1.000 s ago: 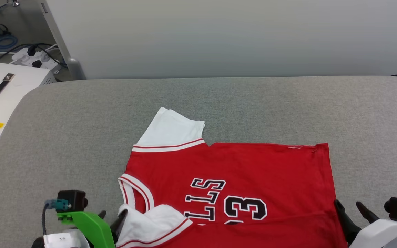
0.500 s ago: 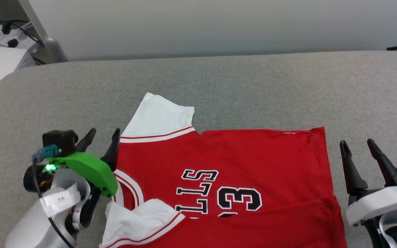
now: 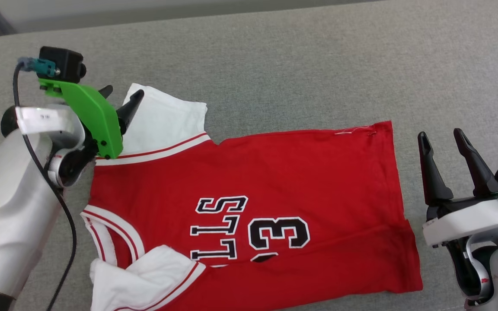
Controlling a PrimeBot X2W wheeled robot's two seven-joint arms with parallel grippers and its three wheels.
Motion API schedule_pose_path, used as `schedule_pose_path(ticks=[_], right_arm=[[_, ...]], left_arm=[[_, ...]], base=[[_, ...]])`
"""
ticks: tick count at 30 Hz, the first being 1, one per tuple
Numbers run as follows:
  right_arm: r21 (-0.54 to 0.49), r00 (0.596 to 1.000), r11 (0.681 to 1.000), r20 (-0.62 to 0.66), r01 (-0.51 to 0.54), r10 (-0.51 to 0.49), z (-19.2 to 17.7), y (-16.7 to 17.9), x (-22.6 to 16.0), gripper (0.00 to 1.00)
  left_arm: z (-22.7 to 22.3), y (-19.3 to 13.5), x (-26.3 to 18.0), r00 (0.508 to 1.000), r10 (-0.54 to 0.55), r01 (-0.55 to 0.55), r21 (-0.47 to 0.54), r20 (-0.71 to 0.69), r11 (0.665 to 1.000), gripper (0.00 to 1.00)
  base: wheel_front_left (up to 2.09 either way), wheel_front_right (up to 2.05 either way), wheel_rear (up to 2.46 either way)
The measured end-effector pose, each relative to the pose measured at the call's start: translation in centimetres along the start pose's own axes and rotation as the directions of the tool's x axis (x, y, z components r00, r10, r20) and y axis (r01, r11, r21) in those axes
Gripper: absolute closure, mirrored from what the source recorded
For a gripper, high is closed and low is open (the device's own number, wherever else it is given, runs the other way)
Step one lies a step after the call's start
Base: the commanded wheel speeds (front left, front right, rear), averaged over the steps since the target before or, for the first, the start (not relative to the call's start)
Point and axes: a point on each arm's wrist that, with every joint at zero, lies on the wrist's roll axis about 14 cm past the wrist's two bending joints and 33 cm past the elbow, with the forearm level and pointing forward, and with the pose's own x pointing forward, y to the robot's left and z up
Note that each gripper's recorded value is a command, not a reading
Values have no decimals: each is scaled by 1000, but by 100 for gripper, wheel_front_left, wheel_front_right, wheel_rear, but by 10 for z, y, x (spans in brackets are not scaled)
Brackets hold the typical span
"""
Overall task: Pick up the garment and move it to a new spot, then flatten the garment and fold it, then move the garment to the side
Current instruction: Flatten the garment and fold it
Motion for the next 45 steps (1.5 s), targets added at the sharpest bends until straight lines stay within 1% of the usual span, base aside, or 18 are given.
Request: schedule_pose_path(ticks=[3,6,10,14,15,16,17,18,19,20,21,23,27,29,34,37,39,45], right_arm=[[4,1000,1000,-11,27,-27,-6,-7,1,0],[3,998,998,-27,56,-56,-14,-16,1,0],[15,994,995,-51,95,-94,-26,-26,-2,0],[31,989,991,-74,129,-126,-36,-34,-5,0],[36,983,987,-100,157,-153,-45,-41,-10,0],[35,981,986,-107,165,-161,-47,-43,-11,0],[38,979,984,-115,175,-169,-49,-46,-13,0],[37,977,983,-121,182,-177,-51,-48,-14,0],[37,975,981,-126,188,-182,-53,-50,-16,0],[39,973,980,-132,195,-188,-54,-51,-17,0],[54,969,977,-150,204,-194,-58,-54,-18,0],[67,970,978,-158,197,-185,-58,-54,-15,0],[100,966,980,-212,171,-147,-64,-50,-7,0],[110,955,982,-268,157,-122,-71,-51,-3,0],[115,899,988,-437,102,-42,-90,-48,6,0],[115,860,992,-510,56,11,-94,-43,16,0],[109,836,994,-548,25,39,-97,-40,22,0],[89,768,992,-628,-85,122,-100,-16,51,0]], left_arm=[[-11,6,17,991,-11,12,6,-134,1000,0],[-18,11,32,973,-21,22,-2,-230,1000,0],[-32,22,51,942,-7,11,12,-336,1000,0],[-53,37,63,901,31,-19,32,-433,999,0],[-65,40,73,869,33,-26,22,-494,999,0],[-67,40,75,860,29,-24,15,-510,1000,0],[-71,39,76,843,25,-24,10,-537,1000,9],[-73,39,78,830,19,-23,-1,-558,1000,56],[-74,38,79,821,13,-23,-10,-571,1000,89],[-76,38,79,810,4,-27,-31,-586,999,100],[-79,36,79,787,-5,-37,-56,-616,998,100],[-79,32,79,786,-15,-34,-68,-617,997,100],[-74,32,79,812,1,-41,-55,-584,998,100],[-70,32,78,829,18,-46,-37,-558,998,100],[-52,22,74,883,15,-29,-22,-469,999,100],[-44,2,69,906,-20,14,-17,-422,1000,100],[-35,-5,65,923,-35,34,-10,-383,999,100],[-10,2,42,956,-21,29,22,-293,999,100]], base=[[0,0,0],[0,0,0],[0,0,0],[0,0,0],[0,0,0],[0,0,0],[0,0,0],[0,0,0],[0,0,0],[0,0,0],[0,0,0],[0,0,0],[0,0,0],[0,0,0],[0,0,0],[0,0,0],[0,0,0],[0,0,0]])
